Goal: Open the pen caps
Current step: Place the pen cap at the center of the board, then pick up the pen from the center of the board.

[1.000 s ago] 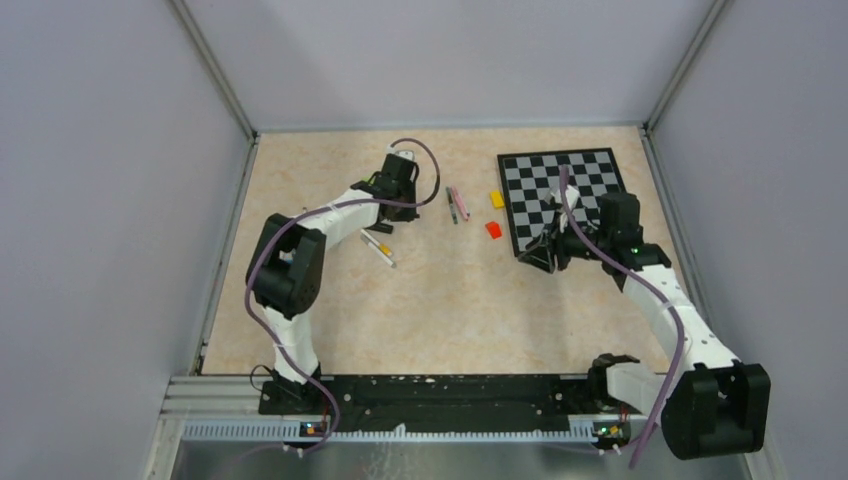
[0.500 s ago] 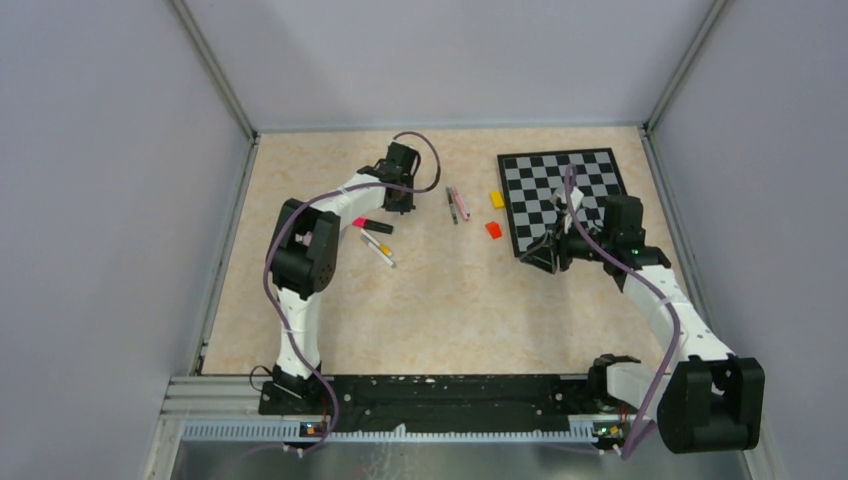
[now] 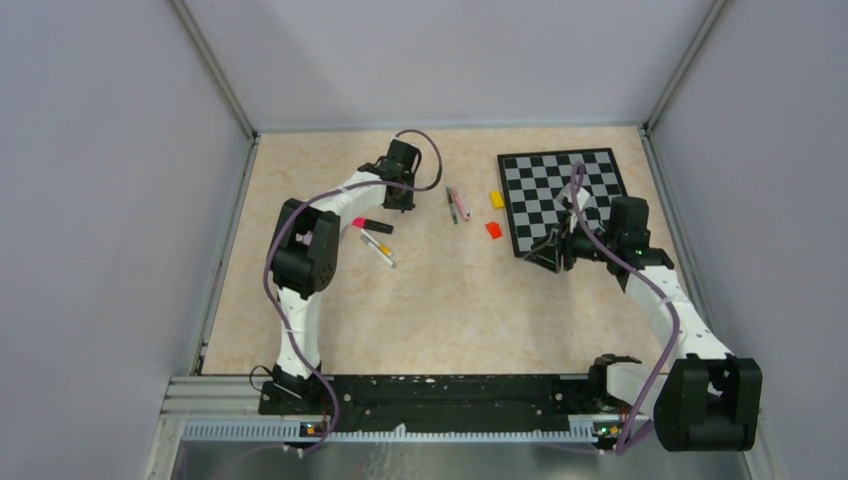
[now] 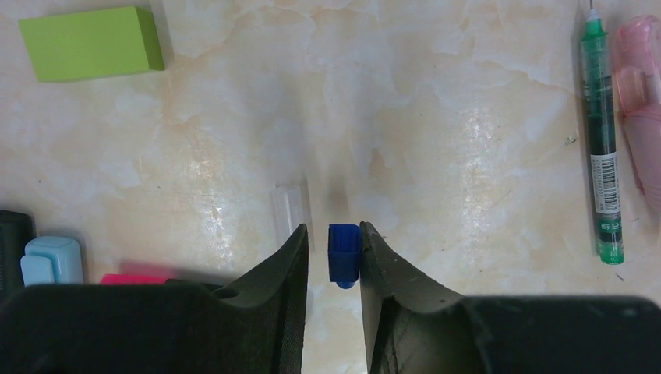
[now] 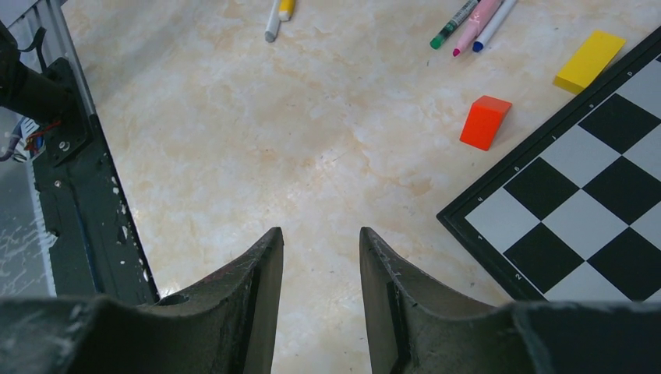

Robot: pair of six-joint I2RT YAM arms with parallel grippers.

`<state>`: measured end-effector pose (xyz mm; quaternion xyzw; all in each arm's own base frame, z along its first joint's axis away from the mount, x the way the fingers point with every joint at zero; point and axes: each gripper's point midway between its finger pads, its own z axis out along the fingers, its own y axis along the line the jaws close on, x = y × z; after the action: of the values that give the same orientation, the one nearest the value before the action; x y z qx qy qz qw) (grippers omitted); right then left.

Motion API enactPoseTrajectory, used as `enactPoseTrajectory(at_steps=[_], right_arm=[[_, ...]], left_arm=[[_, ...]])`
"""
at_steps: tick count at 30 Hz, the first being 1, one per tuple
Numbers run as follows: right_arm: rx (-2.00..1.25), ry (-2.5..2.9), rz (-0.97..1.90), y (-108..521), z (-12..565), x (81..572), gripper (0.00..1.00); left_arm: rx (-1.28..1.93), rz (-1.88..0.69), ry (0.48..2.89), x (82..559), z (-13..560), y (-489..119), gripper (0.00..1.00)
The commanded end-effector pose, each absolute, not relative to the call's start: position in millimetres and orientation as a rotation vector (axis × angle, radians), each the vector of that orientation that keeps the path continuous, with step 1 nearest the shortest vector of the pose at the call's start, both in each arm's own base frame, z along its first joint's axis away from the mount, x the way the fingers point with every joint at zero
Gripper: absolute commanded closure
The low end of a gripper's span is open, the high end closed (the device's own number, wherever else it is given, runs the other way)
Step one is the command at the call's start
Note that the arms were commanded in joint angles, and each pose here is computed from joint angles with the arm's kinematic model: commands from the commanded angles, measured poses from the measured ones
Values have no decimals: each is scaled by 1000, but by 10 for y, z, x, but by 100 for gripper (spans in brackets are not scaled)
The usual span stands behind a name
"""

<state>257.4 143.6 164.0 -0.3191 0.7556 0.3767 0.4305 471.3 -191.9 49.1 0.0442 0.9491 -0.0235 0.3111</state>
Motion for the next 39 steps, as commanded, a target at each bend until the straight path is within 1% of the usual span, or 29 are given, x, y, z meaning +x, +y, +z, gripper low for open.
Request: enactPoseTrajectory(at_steps=[1,10,15,19,24,26,29,32,35,39], right_arm=[[-811,1838,942,1428,1691,2610,60],[-802,1840,946,1407,1680,2609,60],[-802,1839,949,1402,1670,2601,60],[-809,1833,952,1406,1667,2592,60],[-814,1825,945,1396,1662,2587,60],[-816,1822,944,1391,1656,2585,60],[-822,1815,940,1388,1648,2580,60],[-822,1812,936,1384,1637,2580,60],[-819,1813,933,1376,1625,2580,60],[-818,1801,923,1363,1616,2579,60]], left_arm=[[125,-49,2429,4815,833,-1877,66],[128,-49,2428,4806,888,-1869,66],[142,-59,2411,4755,1053,-1853,65],[143,-70,2378,4610,1229,-1785,64],[111,-159,2303,4251,1471,-1704,61],[92,-199,2264,4080,1549,-1660,56],[49,-242,2208,3819,1646,-1560,40],[7,-297,2161,3574,1722,-1489,22],[-54,-333,2156,3351,1626,-1413,3],[-150,-393,2136,3154,1474,-1351,1]])
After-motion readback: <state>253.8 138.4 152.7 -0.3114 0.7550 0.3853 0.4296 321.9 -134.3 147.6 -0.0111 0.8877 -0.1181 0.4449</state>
